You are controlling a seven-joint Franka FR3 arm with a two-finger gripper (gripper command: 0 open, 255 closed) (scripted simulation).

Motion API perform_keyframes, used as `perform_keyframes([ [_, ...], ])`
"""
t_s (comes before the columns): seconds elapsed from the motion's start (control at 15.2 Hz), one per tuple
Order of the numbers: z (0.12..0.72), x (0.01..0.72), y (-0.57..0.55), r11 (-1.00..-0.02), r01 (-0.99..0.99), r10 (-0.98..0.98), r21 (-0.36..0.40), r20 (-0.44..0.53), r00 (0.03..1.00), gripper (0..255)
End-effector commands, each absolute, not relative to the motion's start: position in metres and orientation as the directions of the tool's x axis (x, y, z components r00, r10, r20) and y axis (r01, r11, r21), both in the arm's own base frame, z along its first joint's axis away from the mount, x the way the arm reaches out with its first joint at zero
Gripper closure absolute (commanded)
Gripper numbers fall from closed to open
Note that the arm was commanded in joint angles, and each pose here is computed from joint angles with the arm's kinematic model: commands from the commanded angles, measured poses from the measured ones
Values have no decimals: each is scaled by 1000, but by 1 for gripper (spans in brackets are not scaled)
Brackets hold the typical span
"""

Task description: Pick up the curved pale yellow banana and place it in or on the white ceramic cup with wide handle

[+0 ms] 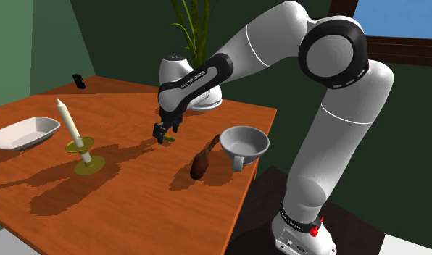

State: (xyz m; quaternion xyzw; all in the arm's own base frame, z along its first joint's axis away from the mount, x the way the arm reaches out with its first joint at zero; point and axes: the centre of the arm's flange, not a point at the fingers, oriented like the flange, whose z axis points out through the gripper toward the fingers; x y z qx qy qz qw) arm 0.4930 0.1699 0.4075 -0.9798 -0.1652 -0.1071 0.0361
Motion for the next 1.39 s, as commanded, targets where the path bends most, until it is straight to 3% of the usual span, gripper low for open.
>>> perform_keyframes([
  [0.0,408,493,170,-943,331,316,-35,222,922,0],
  [0.07,408,493,170,-943,331,316,-35,222,922,255],
  [0.66,407,493,170,-943,331,316,-35,222,923,255],
  [1.32,460,493,170,-943,331,316,-35,222,922,255],
])
